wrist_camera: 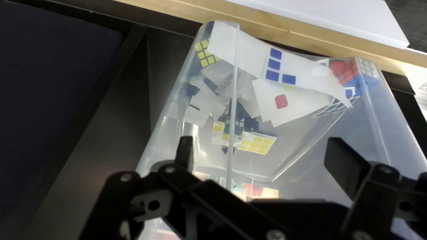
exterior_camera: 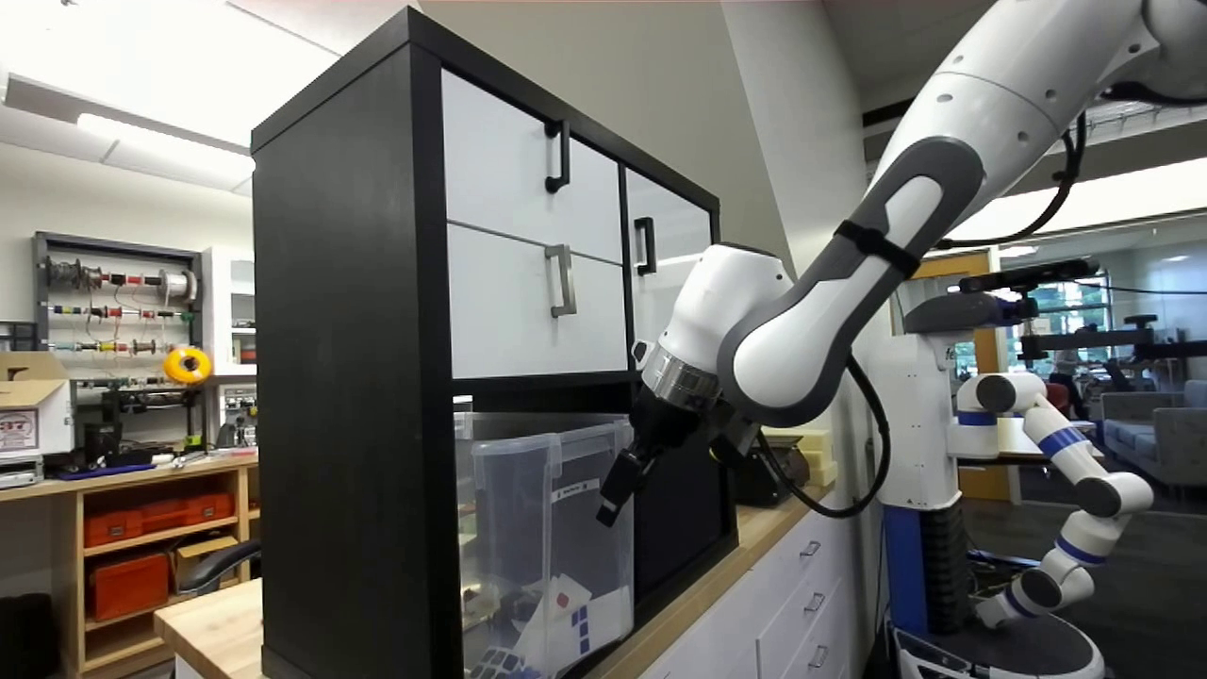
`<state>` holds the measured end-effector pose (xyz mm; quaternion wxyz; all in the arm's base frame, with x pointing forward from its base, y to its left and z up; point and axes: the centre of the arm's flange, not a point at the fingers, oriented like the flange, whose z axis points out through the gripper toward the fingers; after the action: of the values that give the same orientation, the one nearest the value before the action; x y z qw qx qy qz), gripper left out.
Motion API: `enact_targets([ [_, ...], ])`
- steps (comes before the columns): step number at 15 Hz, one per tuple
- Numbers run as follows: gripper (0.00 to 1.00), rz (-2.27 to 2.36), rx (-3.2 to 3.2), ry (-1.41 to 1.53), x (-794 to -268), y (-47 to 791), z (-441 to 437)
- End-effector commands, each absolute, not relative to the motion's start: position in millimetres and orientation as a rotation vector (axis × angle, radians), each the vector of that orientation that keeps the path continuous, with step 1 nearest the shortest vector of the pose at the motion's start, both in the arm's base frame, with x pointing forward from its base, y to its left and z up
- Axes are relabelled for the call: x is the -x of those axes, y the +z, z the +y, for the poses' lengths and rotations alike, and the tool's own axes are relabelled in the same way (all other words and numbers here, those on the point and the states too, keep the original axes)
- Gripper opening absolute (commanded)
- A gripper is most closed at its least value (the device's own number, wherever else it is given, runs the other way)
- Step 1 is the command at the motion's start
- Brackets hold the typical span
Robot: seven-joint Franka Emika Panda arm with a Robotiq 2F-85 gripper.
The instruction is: Push the clear storage bin under the cabinet
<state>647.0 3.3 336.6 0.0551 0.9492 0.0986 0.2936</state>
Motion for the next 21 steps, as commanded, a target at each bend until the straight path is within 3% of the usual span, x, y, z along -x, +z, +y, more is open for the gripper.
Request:
enact_targets([
  [1, 1.00, 0.330, -2.855, 0.901, -667, 342, 12],
  [10, 1.00, 0.305, -2.861, 0.777, -628, 360, 20],
  [21, 1.00, 0.157, -2.908, 0.375, -578, 382, 49],
])
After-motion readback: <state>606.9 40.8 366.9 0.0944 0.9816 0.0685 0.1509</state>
